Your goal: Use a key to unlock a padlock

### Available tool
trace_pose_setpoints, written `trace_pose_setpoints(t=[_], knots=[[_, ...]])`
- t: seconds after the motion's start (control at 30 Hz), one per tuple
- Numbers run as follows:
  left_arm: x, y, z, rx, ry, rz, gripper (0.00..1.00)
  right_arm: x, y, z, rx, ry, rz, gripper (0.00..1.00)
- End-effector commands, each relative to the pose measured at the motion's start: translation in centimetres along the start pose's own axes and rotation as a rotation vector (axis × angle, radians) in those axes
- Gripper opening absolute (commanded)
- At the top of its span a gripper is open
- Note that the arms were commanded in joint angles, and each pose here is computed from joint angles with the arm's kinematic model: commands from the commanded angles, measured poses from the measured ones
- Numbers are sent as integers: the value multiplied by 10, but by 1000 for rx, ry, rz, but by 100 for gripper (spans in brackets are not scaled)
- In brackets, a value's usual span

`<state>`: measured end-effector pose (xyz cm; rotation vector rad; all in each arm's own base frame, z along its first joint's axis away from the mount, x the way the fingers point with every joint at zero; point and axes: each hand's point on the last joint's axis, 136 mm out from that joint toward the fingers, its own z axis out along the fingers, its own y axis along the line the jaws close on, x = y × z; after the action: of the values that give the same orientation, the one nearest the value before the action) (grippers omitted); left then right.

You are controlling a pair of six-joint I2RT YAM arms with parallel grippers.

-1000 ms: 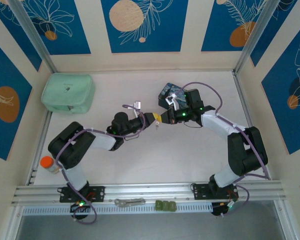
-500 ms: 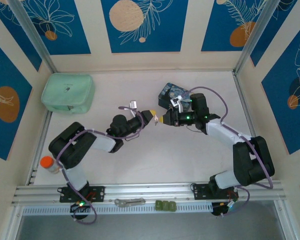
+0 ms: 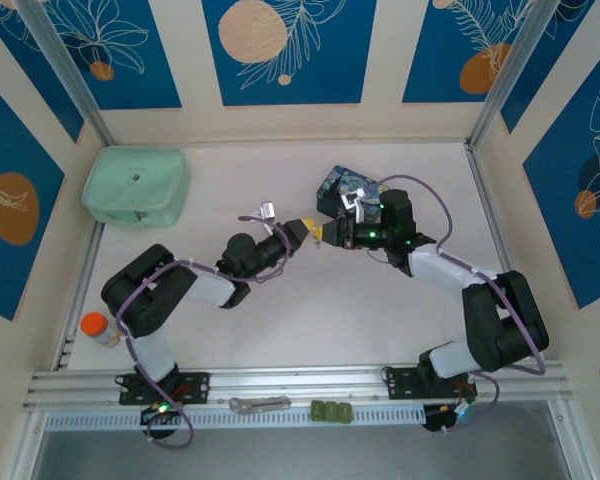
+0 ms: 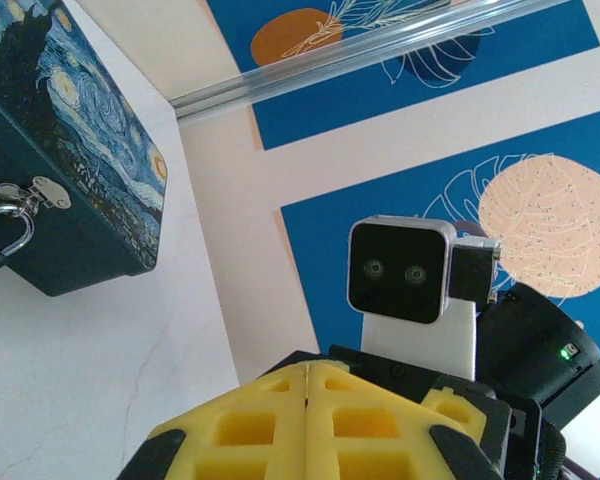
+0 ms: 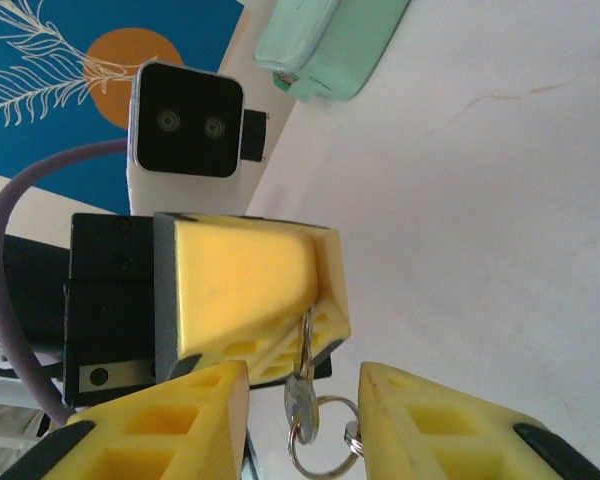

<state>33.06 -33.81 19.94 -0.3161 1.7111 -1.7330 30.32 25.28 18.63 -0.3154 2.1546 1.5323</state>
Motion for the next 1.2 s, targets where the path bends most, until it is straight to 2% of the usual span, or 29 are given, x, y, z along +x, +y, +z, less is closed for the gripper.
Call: trace_pose_setpoints(t=[0.0, 0.27, 0.47, 0.83, 0.97, 1.1, 1.13, 1.17], knots=[[-5, -21, 2, 68, -36, 8, 0, 5, -1, 4, -16, 6, 18, 33], [-8, -22, 2, 67, -62, 4, 0, 14, -4, 5, -14, 23, 45, 29], [-8, -23, 1, 67, -66, -5, 0, 8, -4, 6, -8, 9, 33, 15], [-3, -23, 0, 61, -73, -24, 0, -2, -8, 9, -7, -7, 32, 15], [-3, -22, 1, 60, -72, -27, 0, -7, -9, 8, -4, -22, 28, 19], [-2, -20, 0, 53, -77, -30, 0, -9, -9, 6, -6, -28, 26, 19], [-2, -20, 0, 52, -78, -30, 0, -9, -9, 6, -7, -28, 27, 18], [-2, -20, -1, 52, -78, -30, 0, -8, -9, 6, -9, -26, 26, 13]])
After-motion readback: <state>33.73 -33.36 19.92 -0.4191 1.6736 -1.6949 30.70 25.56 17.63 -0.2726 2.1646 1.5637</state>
